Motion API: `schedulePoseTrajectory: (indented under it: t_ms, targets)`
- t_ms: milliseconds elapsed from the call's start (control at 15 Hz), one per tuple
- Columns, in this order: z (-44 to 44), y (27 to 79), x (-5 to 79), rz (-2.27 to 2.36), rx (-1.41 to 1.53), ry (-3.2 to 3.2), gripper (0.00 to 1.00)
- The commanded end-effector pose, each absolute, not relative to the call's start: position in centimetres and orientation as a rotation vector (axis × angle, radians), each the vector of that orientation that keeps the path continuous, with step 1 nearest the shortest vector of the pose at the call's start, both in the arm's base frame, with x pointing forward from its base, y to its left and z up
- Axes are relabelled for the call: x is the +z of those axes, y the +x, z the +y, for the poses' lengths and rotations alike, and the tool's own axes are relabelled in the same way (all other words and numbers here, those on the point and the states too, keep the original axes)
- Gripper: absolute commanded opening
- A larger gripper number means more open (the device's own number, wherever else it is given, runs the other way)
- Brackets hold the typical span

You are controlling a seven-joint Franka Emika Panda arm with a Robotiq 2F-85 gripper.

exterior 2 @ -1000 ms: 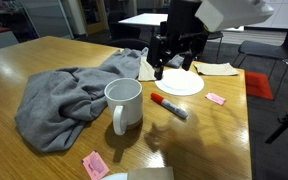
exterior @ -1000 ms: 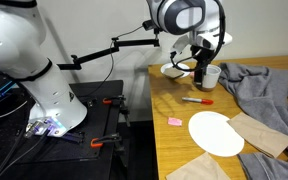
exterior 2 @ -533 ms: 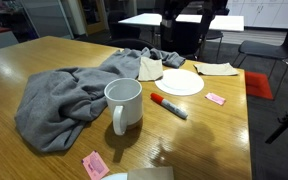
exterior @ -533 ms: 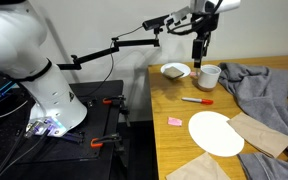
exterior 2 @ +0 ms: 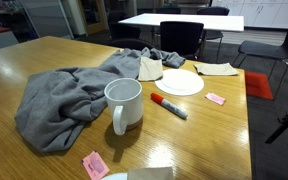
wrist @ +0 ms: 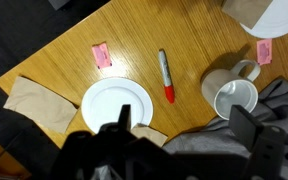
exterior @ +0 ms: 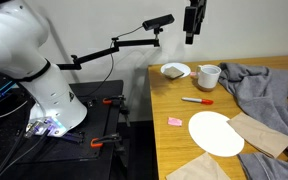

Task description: Pick up the pen from the mug cup and put it on the table.

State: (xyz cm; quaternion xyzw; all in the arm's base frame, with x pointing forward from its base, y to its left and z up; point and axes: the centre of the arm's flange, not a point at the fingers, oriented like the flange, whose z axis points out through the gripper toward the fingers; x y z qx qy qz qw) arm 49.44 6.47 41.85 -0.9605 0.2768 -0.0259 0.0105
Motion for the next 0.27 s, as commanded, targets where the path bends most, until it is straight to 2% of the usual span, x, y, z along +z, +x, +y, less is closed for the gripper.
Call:
schedulePoseTrajectory:
  t_ms: [0,200]
  targets:
    - [6.42,49.33,42.17,0.856,-0.070,-2.994,1.00]
    - [6.27,49.34,42.38,0.851,-0.064,-2.991,1.00]
